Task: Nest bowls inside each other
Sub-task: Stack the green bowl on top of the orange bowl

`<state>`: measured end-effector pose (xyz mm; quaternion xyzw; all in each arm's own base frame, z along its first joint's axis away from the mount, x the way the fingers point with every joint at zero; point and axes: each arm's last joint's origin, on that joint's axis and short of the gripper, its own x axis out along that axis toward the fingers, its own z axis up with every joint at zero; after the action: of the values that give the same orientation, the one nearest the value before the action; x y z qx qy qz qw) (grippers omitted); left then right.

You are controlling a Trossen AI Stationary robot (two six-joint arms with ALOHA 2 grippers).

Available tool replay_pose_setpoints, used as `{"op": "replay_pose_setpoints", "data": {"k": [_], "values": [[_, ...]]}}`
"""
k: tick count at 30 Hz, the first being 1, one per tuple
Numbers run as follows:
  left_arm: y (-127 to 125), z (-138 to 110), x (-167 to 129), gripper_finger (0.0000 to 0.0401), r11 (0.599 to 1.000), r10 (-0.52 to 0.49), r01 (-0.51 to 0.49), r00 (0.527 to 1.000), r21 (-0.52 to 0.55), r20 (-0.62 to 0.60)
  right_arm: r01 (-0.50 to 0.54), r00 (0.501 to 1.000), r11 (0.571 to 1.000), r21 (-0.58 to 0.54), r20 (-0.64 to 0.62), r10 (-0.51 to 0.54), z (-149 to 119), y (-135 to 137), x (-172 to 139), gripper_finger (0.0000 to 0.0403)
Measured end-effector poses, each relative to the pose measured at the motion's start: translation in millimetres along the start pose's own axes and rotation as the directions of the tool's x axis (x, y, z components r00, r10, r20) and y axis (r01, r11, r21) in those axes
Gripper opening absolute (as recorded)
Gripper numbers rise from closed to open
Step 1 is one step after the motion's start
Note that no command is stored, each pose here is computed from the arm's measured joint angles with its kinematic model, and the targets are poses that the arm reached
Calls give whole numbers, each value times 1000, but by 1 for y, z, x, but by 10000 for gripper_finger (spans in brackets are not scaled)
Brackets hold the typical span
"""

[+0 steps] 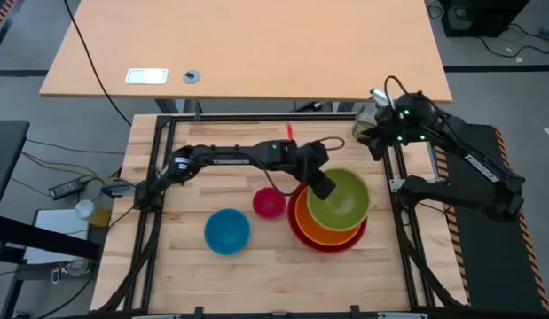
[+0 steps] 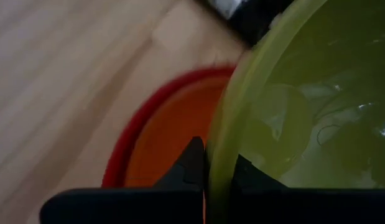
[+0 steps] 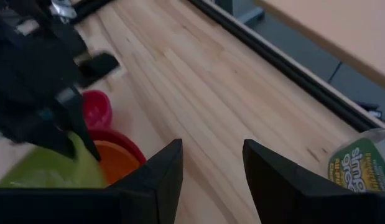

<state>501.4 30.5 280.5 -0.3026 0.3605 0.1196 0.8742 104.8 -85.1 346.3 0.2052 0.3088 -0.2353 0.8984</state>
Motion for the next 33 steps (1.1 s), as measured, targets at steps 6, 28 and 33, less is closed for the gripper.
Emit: {"op": "replay_pose_setpoints", "data": {"k": [6, 28, 33], "values": [[-1, -22, 5, 17, 977, 179, -170, 982, 127, -68, 2, 999, 1000, -6, 36, -1, -3, 2, -8, 174], [-37, -43, 18, 136, 776, 237, -264, 964, 573, 124, 0, 1000, 1000, 19, 31, -1, -1, 1, -6, 174], [-32, -38, 15, 213, 782, 242, -271, 962, 561, 128, -2, 999, 1000, 23, 32, 1, -1, 1, -6, 174]]}}
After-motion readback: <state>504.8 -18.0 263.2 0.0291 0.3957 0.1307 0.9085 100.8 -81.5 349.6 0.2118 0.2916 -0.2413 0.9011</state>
